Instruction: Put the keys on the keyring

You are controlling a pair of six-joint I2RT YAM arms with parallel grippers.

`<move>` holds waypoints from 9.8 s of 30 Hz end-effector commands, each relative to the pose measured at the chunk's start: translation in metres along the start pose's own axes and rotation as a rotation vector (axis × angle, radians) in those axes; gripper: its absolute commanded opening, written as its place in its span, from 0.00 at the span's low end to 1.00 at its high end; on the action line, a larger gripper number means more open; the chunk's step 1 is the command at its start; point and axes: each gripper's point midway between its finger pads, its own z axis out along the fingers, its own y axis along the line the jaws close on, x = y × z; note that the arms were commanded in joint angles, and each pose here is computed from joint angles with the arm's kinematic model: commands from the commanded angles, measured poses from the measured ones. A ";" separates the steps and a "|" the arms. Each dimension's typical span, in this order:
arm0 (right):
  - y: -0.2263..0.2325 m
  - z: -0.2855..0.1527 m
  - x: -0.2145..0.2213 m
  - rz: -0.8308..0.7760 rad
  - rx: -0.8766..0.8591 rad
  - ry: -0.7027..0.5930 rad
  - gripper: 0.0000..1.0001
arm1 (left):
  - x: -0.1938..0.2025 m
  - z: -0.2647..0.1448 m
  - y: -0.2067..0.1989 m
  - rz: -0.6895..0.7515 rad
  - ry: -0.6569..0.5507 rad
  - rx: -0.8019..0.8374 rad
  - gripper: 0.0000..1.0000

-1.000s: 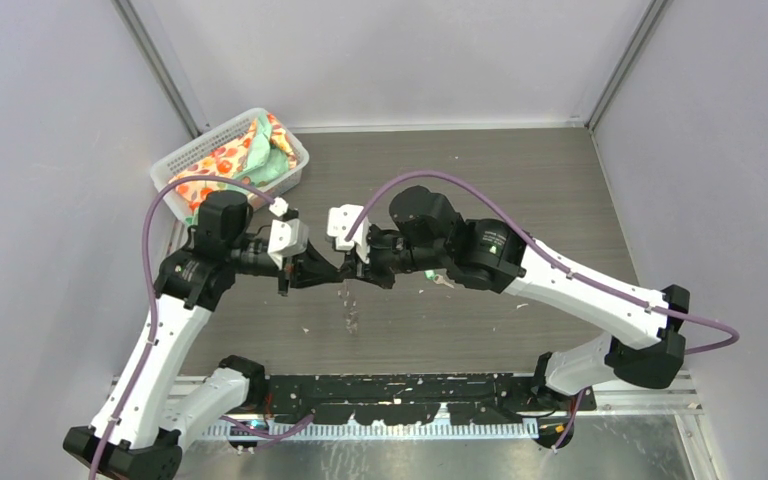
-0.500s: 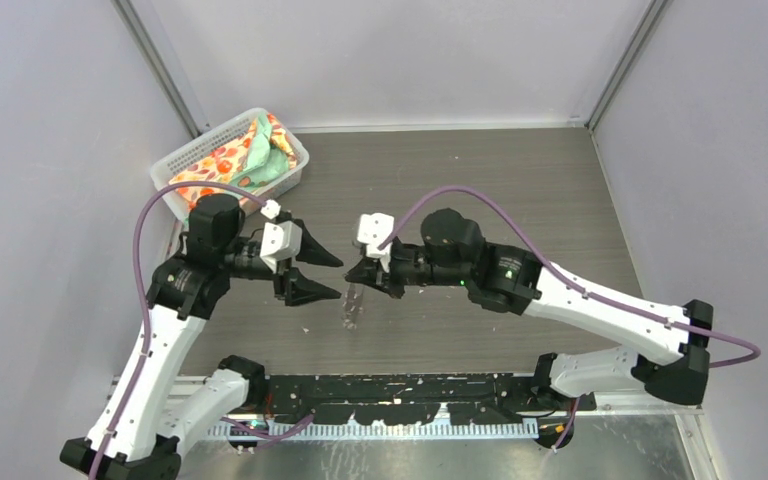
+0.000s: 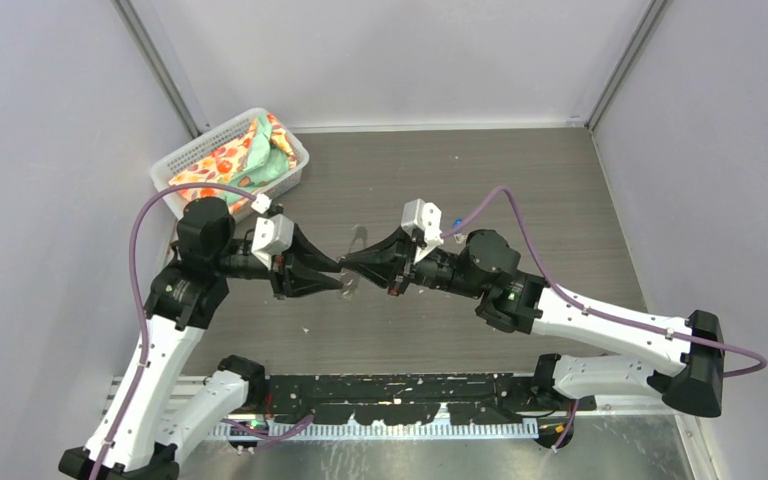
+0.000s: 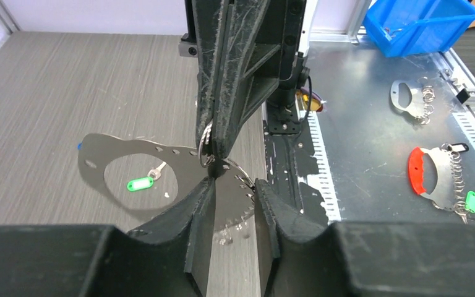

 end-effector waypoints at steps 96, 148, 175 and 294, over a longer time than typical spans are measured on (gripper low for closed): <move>-0.055 -0.011 0.026 0.275 0.527 0.722 0.01 | 0.041 0.010 0.059 0.076 0.091 -0.292 0.70; 0.030 -0.014 0.045 0.517 -0.157 0.888 0.01 | 0.043 0.003 -0.037 0.004 0.143 0.120 0.30; 0.023 -0.001 0.028 0.438 -0.151 0.734 0.23 | 0.033 0.014 -0.018 -0.153 0.078 0.024 0.00; 0.011 -0.035 0.020 0.428 -0.002 0.762 0.01 | 0.013 0.035 -0.006 -0.223 0.014 0.186 0.45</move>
